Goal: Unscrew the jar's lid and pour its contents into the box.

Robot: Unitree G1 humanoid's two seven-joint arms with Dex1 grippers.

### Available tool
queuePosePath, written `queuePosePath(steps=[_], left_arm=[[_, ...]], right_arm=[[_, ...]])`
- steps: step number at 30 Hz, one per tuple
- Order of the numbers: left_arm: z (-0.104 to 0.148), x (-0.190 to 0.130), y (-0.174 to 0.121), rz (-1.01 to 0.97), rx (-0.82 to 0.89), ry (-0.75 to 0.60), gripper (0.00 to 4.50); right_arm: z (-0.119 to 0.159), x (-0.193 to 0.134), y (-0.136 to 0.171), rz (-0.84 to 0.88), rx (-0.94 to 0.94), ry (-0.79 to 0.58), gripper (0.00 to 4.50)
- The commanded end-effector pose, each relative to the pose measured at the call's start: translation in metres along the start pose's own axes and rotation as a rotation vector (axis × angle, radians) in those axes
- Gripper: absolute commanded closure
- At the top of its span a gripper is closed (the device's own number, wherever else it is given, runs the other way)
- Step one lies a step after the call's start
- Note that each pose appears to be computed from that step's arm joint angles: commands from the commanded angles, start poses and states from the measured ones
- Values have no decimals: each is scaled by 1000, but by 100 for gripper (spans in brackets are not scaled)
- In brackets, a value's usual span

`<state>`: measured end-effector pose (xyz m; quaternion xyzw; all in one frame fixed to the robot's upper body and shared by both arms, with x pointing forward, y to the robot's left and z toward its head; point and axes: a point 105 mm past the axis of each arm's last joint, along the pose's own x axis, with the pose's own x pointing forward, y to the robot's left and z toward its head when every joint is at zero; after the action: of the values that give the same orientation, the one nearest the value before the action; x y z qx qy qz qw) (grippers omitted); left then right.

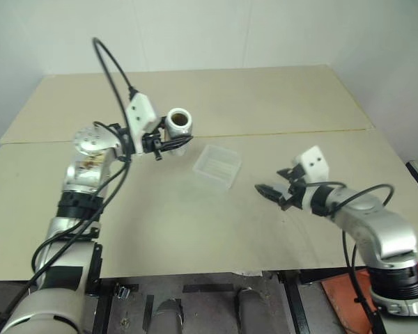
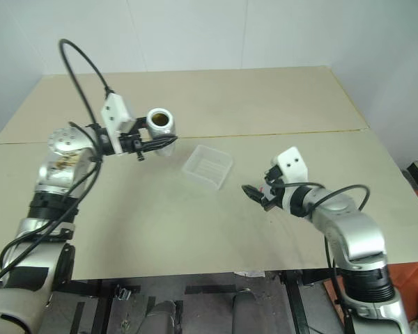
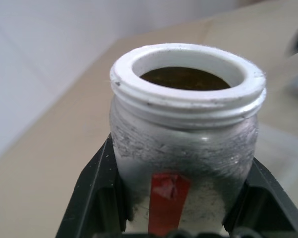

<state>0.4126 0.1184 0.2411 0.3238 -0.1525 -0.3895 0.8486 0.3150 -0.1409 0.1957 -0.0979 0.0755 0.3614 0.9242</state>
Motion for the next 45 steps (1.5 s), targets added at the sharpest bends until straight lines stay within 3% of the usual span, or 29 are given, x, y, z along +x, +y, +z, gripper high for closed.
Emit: queuePosePath(steps=[1, 6, 10, 16, 26, 32, 35, 37, 45], left_arm=[[21, 17, 13, 150, 426, -24, 256], [23, 46, -10, 126, 1162, -54, 256], [24, 61, -20, 88, 1603, -154, 256], [16, 84, -40, -24, 1837, -170, 256], [19, 91, -45, -17, 1827, -177, 256], [13, 83, -34, 37, 1653, -102, 256], [9, 74, -14, 123, 1325, 20, 256], [5, 64, 3, 178, 1013, 92, 256], [-8, 26, 32, 188, -2, 90, 256]], right_arm=[[22, -7, 18, 116, 0, -30, 2], [32, -5, 21, 154, -3, 9, 2], [42, -6, 23, 170, -29, -4, 2], [50, -6, 36, 200, -39, -67, 2], [48, -7, 39, 156, -26, -97, 2], [47, -9, 34, 150, -43, -77, 2], [49, -13, 27, 138, -65, -74, 2], [50, -15, 22, 134, -85, -67, 2], [53, -22, 9, 138, -138, -42, 2]])
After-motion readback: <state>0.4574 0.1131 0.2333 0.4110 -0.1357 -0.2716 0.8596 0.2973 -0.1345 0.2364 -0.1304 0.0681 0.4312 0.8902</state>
